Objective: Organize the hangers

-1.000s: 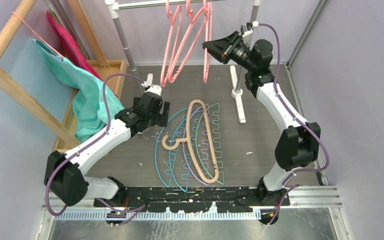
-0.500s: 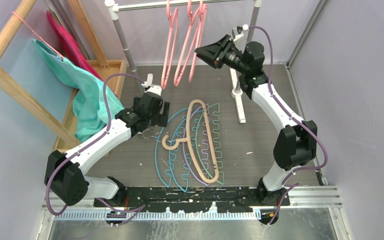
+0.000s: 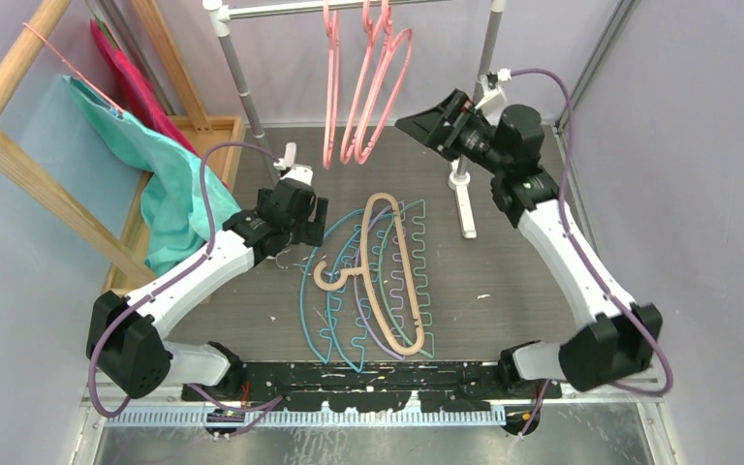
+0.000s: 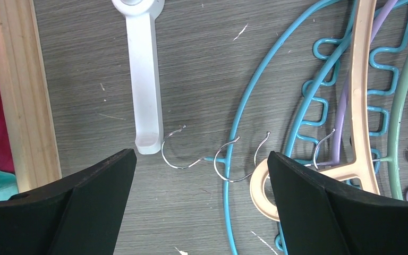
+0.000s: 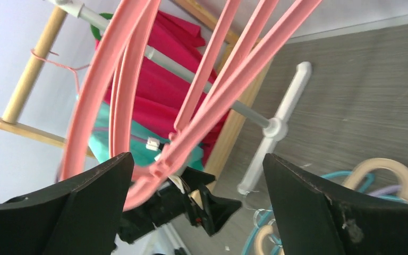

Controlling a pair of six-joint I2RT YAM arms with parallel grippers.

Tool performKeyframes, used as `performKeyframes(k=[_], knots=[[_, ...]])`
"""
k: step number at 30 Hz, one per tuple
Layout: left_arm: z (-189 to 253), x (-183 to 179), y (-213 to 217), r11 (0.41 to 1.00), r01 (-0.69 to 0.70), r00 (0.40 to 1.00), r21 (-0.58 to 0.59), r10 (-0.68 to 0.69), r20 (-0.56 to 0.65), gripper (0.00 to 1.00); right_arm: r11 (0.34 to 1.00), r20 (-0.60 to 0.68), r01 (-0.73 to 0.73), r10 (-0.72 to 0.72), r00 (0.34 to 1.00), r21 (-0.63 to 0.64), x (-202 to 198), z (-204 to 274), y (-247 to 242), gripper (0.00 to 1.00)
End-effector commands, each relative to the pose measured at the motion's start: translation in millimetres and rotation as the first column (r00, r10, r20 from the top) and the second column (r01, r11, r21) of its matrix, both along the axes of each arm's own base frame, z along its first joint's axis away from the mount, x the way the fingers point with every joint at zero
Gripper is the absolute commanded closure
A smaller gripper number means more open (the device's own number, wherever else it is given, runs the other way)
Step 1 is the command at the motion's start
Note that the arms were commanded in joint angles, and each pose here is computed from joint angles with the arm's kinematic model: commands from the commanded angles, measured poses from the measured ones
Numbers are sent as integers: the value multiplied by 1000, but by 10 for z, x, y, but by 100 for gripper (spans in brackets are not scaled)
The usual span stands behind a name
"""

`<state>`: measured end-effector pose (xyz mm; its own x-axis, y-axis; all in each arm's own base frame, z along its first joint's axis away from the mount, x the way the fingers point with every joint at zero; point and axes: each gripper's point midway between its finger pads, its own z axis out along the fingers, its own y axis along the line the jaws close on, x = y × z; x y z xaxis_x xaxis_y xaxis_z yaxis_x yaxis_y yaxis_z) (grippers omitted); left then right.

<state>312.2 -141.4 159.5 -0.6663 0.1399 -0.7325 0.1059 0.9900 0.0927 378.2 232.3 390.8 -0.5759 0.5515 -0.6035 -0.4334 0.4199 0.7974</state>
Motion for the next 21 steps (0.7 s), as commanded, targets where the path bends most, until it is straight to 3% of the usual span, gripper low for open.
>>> performKeyframes(k=[1, 5, 8, 11, 16, 21], knots=[[200, 81, 14, 1000, -15, 998, -16, 16, 62, 2, 969, 76, 118, -104, 992, -216, -226, -240, -266, 1], [128, 102, -15, 1000, -14, 999, -14, 14, 46, 2, 894, 42, 104, -95, 995, -436, -617, -930, -234, 5], [80, 121, -28, 1000, -13, 999, -5, 13, 33, 2, 784, 19, 81, -88, 996, -615, -991, -1521, -171, 11], [30, 136, -48, 1000, -11, 1000, -2, 11, 20, 2, 689, -33, -38, 20, 999, -724, -1449, -2082, -17, 17], [-83, 153, -110, 1000, -7, 1000, -14, 7, -8, 2, 602, -120, -181, 140, 983, -778, -1931, -2587, 216, 33], [-130, 145, -99, 1000, -21, 999, -10, 21, -25, 2, 562, -140, -225, 192, 971, -796, -2084, -2784, 419, 36]])
